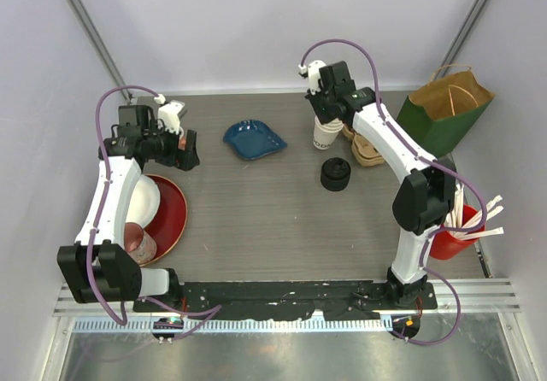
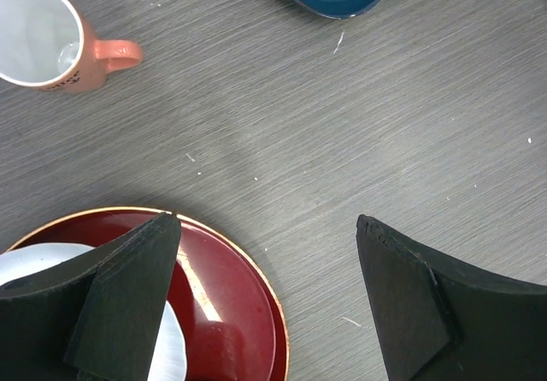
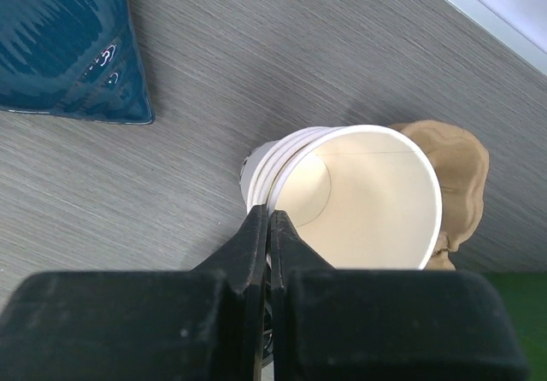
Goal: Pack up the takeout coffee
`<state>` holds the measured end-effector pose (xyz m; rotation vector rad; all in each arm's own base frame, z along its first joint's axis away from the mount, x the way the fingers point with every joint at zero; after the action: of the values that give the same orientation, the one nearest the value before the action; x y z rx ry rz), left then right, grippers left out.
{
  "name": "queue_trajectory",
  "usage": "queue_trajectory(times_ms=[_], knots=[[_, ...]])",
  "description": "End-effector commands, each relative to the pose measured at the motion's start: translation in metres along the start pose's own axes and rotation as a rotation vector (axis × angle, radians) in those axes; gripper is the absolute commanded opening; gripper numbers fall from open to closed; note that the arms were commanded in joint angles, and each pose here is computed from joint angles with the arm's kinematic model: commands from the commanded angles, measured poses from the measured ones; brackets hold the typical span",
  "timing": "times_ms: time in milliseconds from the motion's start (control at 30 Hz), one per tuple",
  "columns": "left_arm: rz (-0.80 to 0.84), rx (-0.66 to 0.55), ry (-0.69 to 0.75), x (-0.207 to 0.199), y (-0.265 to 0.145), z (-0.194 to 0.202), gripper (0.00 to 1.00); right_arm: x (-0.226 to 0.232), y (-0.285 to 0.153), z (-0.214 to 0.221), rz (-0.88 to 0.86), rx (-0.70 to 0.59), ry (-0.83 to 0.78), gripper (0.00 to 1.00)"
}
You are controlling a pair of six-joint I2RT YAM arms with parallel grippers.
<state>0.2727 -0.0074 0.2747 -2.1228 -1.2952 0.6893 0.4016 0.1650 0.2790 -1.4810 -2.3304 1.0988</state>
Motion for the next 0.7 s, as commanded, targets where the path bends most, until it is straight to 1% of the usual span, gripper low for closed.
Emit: queue_trajectory(times_ms=[0, 100, 133, 233, 267, 300, 333, 367, 400, 433, 467, 500, 567, 600, 667], knots=[[0.045, -0.057, 0.018, -0.008, -0.007, -0.010, 0.88, -0.002, -0.020, -0.018, 0.029, -0.088, -0.016, 0.01], [0.088, -0.076, -0.004, -0.015, 0.002, -0.019, 0.87, 0.006, -0.017, -0.011, -0.007, -0.080, -0.026, 0.01], [0.134, -0.077, 0.016, -0.030, 0.008, -0.025, 0.86, 0.009, -0.017, -0.008, -0.035, -0.081, -0.031, 0.01], [0.188, -0.090, -0.005, -0.051, 0.033, -0.051, 0.83, 0.012, -0.015, -0.002, -0.064, -0.084, -0.052, 0.01], [0.226, -0.082, -0.002, -0.070, 0.050, -0.066, 0.79, 0.014, -0.017, -0.002, -0.097, -0.104, -0.068, 0.01], [0.237, -0.067, -0.035, -0.078, 0.061, -0.073, 0.76, 0.015, -0.017, 0.000, -0.110, -0.103, -0.078, 0.01], [0.256, -0.097, -0.035, -0.089, 0.062, -0.093, 0.72, 0.019, -0.015, 0.007, -0.135, -0.092, -0.088, 0.01], [0.293, -0.093, -0.055, -0.102, 0.071, -0.100, 0.65, 0.020, -0.019, 0.007, -0.158, -0.116, -0.094, 0.01], [0.318, -0.042, -0.146, -0.107, 0.095, -0.101, 0.63, 0.020, -0.020, 0.009, -0.167, -0.125, -0.106, 0.01], [0.349, -0.062, -0.181, -0.112, 0.100, -0.114, 0.60, 0.023, -0.018, 0.017, -0.182, -0.113, -0.115, 0.01], [0.398, -0.077, -0.205, -0.117, 0.111, -0.121, 0.59, 0.025, -0.019, 0.017, -0.204, -0.131, -0.124, 0.01], [0.417, -0.040, -0.262, -0.123, 0.130, -0.119, 0.58, 0.025, -0.024, 0.017, -0.213, -0.148, -0.144, 0.01], [0.444, -0.059, -0.262, -0.134, 0.145, -0.129, 0.57, 0.028, -0.025, 0.022, -0.235, -0.148, -0.155, 0.01], [0.461, -0.030, -0.259, -0.145, 0.162, -0.125, 0.57, 0.027, -0.027, 0.022, -0.231, -0.151, -0.157, 0.01], [0.498, -0.034, -0.261, -0.159, 0.170, -0.133, 0.57, 0.027, -0.028, 0.023, -0.235, -0.153, -0.167, 0.01]])
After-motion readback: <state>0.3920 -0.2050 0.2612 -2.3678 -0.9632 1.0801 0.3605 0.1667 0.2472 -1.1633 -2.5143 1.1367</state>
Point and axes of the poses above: each gripper's point midway between its finger pads, its own y axis out along the fingers, its own x axis along the line the jaws close on, z = x × y, the point moved 10 cm from there along -y, back along the fingers, and after that the axes turned 2 degrees about -y, right-handed, at the moved point
